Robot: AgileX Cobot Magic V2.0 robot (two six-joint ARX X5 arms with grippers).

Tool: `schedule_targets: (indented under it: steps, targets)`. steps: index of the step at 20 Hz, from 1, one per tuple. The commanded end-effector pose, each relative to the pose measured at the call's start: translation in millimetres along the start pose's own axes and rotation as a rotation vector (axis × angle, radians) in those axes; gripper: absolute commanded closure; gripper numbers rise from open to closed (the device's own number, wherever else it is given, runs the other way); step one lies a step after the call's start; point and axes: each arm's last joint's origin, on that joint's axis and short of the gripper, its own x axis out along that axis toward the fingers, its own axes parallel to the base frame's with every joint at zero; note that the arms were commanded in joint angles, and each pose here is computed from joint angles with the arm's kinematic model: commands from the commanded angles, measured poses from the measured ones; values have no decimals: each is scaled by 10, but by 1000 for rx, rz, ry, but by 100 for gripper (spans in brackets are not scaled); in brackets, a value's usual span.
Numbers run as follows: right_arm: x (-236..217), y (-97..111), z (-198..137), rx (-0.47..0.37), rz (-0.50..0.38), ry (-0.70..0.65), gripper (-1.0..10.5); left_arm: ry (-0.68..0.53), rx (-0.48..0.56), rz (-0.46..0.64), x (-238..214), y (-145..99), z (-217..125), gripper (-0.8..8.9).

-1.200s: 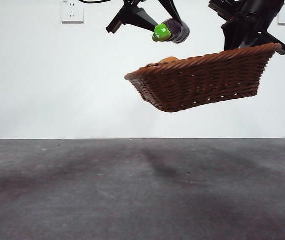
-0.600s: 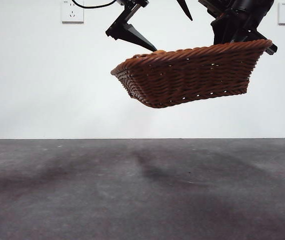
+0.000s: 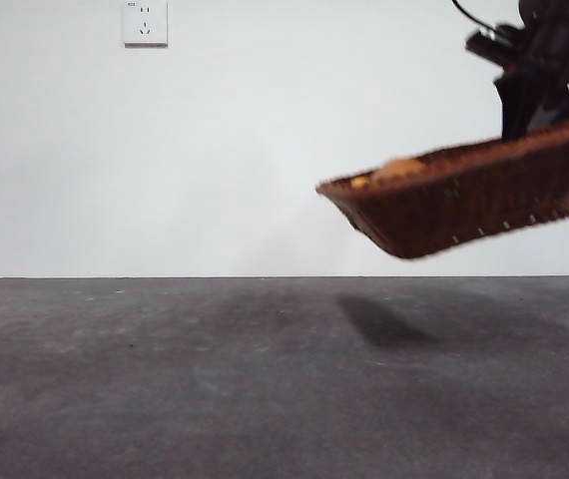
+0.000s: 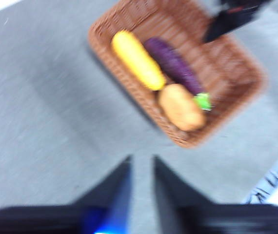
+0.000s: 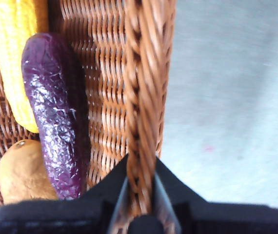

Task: Help me put the vegetables on the table into the basket

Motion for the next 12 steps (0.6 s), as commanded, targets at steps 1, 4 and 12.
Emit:
schedule_targets:
  steps: [1, 4, 12]
  targets:
    - [205, -138, 68, -11, 62, 35, 963, -2, 41, -48, -106, -141, -113, 822]
    - [470, -288, 157, 3, 84, 69, 963, 63, 64, -94, -115, -260, -392, 822]
    - [1168, -587, 228, 35, 129, 202, 963, 191, -44, -48, -146, -111, -1262, 822]
